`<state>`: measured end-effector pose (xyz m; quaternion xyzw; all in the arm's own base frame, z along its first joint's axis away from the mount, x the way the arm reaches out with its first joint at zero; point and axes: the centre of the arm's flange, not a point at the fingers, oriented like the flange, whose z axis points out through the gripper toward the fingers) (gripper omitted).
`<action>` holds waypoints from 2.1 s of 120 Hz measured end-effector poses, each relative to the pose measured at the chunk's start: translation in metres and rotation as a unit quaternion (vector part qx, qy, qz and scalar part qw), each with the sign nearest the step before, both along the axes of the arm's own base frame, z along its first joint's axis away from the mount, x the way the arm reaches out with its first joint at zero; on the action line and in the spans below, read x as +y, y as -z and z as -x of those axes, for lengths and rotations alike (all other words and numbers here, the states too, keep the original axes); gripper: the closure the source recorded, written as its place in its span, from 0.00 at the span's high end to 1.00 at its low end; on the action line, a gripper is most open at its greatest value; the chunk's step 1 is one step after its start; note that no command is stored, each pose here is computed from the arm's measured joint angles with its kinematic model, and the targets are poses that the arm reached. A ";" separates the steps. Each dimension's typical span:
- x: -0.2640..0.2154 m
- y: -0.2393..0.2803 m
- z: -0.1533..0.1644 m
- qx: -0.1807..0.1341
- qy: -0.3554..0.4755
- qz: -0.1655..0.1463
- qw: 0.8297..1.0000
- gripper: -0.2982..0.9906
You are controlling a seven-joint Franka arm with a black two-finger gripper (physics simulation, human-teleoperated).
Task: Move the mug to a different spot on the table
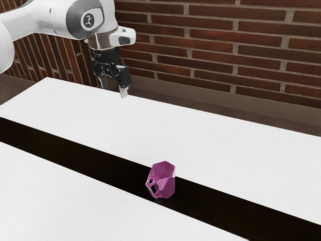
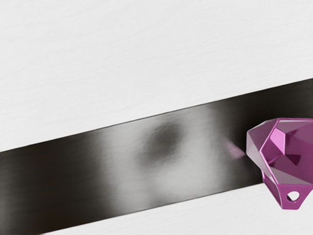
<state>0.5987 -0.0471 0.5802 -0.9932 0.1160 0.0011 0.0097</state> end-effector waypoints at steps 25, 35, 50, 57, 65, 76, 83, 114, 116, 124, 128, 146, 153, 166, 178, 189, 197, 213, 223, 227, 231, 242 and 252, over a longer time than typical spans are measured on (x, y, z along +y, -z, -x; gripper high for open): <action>-0.021 0.050 -0.002 0.035 0.013 0.000 0.999 0.77; -0.036 0.120 0.004 0.079 -0.003 0.013 0.997 0.77; -0.063 0.192 0.029 0.111 -0.027 0.026 0.993 0.77; -0.078 0.208 0.037 0.110 -0.027 0.024 0.993 0.77; -0.096 0.215 0.041 0.100 -0.025 0.023 0.994 0.77; -0.112 0.220 0.045 0.089 -0.022 0.019 0.996 0.77; -0.118 0.225 0.048 0.085 -0.018 0.014 0.996 0.77; -0.127 0.238 0.053 0.071 -0.016 0.009 0.997 0.77; -0.127 0.239 0.053 0.071 -0.016 0.009 0.997 0.77; -0.128 0.241 0.052 0.069 -0.017 0.008 0.997 0.77; -0.129 0.243 0.052 0.068 -0.018 0.008 0.997 0.77; -0.131 0.256 0.057 0.069 -0.015 0.005 0.998 0.77; -0.131 0.258 0.056 0.064 -0.011 0.005 0.998 0.77; -0.134 0.273 0.054 0.066 -0.003 0.001 0.998 0.77; -0.134 0.283 0.052 0.064 0.010 -0.002 0.998 0.77; -0.134 0.280 0.049 0.049 0.026 0.000 0.998 0.77; -0.133 0.279 0.048 0.045 0.027 0.013 0.999 0.77; -0.118 0.288 0.051 0.051 0.018 0.031 0.998 0.77; -0.117 0.290 0.049 0.047 0.025 0.036 0.998 0.77; -0.117 0.290 0.049 0.044 0.029 0.038 0.998 0.77; -0.117 0.290 0.048 0.043 0.033 0.039 0.998 0.77; -0.116 0.292 0.049 0.041 0.043 0.041 0.997 0.77; -0.117 0.293 0.050 0.042 0.053 0.042 0.997 0.77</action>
